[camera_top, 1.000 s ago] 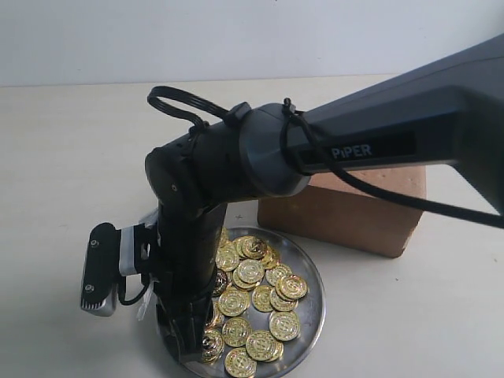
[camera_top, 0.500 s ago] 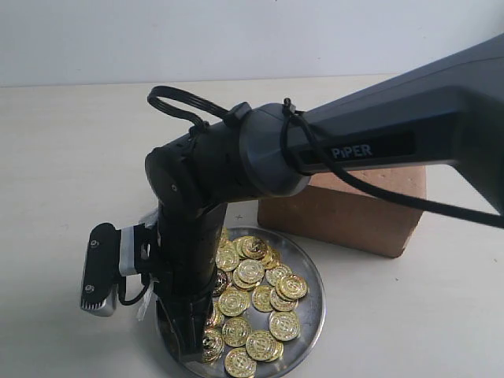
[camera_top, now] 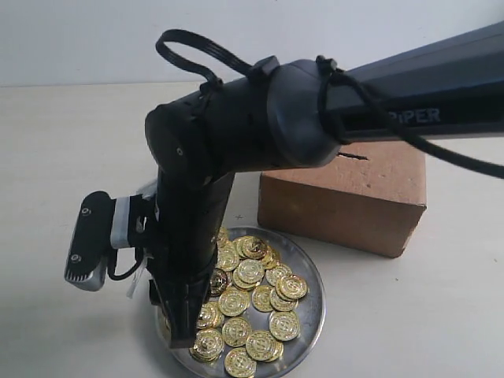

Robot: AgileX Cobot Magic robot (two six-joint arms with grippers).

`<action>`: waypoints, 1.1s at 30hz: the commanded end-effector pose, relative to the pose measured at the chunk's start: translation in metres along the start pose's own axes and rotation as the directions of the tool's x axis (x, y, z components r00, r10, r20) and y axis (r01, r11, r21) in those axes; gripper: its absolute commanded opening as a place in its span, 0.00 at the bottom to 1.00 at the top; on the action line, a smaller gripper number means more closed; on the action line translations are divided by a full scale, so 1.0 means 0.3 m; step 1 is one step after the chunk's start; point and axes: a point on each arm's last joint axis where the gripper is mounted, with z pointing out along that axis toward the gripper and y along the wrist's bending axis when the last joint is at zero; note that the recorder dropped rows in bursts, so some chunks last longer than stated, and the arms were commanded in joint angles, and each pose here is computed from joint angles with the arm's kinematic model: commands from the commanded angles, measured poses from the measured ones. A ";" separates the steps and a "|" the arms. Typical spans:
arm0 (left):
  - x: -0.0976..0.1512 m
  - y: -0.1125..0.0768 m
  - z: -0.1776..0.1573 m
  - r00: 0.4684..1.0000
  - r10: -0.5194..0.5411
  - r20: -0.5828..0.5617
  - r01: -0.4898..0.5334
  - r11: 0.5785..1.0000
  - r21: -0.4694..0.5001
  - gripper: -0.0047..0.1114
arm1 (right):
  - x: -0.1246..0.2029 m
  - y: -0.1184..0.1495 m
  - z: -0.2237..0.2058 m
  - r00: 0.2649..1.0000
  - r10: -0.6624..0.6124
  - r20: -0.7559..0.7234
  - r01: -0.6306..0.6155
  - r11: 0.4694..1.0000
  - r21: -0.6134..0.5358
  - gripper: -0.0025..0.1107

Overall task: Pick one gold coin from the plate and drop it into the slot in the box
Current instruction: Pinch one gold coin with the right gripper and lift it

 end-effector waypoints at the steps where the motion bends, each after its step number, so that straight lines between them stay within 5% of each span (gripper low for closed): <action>1: 0.001 0.001 0.000 1.000 -0.008 0.008 0.008 1.000 -0.003 0.04 | 0.000 0.002 -0.076 0.996 0.089 0.014 -0.090 0.996 0.004 0.26; 16: 0.001 0.001 0.000 1.000 -0.008 0.008 0.008 1.000 -0.003 0.04 | 0.129 0.174 -0.285 0.951 0.201 0.235 -0.216 0.976 0.039 0.26; 31: -0.006 0.006 0.000 0.999 0.022 0.031 -0.021 1.000 -0.019 0.04 | 0.104 0.180 -0.313 0.917 0.221 0.333 -0.240 0.971 0.017 0.26; 33: -0.028 -0.001 -0.001 0.987 -0.125 0.103 0.124 0.992 0.017 0.04 | 0.104 0.180 -0.313 0.917 0.221 0.333 -0.240 0.971 0.017 0.26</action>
